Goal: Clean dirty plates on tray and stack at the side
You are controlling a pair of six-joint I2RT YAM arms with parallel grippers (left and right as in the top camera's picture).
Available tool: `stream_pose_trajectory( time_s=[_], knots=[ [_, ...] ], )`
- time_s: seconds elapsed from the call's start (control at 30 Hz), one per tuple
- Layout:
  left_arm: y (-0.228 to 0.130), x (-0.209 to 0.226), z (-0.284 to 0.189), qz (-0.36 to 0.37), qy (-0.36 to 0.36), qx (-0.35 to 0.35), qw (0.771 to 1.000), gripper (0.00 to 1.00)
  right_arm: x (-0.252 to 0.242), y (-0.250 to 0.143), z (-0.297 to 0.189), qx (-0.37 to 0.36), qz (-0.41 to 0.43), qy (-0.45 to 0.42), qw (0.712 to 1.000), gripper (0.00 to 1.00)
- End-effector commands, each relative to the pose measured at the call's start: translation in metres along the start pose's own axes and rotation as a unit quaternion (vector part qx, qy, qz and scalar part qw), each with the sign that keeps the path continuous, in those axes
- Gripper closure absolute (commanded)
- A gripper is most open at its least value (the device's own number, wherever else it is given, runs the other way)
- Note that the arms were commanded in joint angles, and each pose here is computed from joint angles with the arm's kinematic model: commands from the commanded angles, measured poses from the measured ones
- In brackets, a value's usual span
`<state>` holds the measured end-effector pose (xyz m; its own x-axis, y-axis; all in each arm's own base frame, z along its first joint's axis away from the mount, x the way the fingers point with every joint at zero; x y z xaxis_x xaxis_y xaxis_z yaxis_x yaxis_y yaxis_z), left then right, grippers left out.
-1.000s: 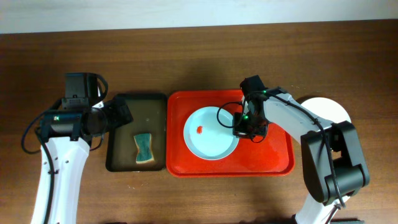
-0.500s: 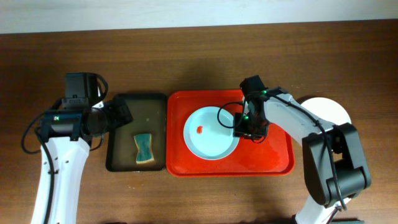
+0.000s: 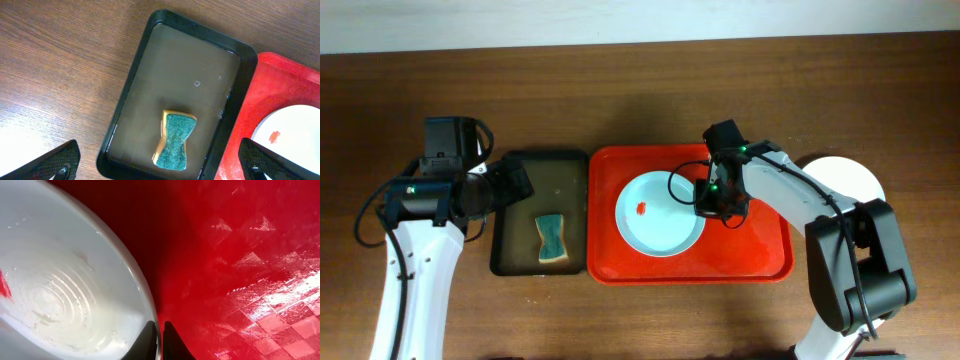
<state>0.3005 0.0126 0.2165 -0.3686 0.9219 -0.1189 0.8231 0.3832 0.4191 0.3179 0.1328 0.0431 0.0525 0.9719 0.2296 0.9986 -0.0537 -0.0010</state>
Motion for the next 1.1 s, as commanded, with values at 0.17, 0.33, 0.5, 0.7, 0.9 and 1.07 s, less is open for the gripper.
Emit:
stream_pose_trajectory(
  time_s=[0.17, 0.33, 0.5, 0.7, 0.9, 1.07],
  knots=[
    [0.001, -0.001, -0.002, -0.007, -0.004, -0.002, 1.000, 0.01, 0.013, -0.002, 0.000, -0.029, -0.089, -0.046, 0.995, 0.96],
    [0.001, -0.001, -0.002, -0.006, -0.004, -0.002, 1.000, 0.01, 0.020, -0.004, 0.002, -0.034, -0.124, -0.060, 0.990, 0.70],
    [0.001, -0.001, -0.002, -0.006, -0.004, -0.002, 1.000, 0.01, 0.018, -0.011, 0.002, -0.022, -0.046, -0.060, 0.997, 0.92],
    [0.001, 0.000, -0.002, -0.006, -0.004, -0.002, 1.000, 0.01, 0.017, -0.016, 0.002, -0.011, -0.046, -0.061, 0.997, 0.76],
    [0.001, 0.000, -0.002, -0.006, -0.004, -0.003, 1.000, 0.01, 0.017, -0.021, 0.002, 0.000, -0.013, -0.059, 0.998, 0.90],
    [0.001, -0.001, -0.002, -0.007, -0.004, -0.002, 1.000, 0.01, 0.021, -0.010, -0.003, -0.002, 0.009, -0.010, 1.000, 0.95]
  ],
)
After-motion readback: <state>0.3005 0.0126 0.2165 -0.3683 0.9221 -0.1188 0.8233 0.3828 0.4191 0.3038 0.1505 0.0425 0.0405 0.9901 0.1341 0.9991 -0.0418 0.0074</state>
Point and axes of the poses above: each gripper's point midway between its finger pads, its own z axis out along the fingers, its own x axis along the line the jaws close on, y = z × x, the point moved 3 cm from there along -z, back along the fingers, and after that the axes turned 2 degrees about -z, right-handed, at the moved point
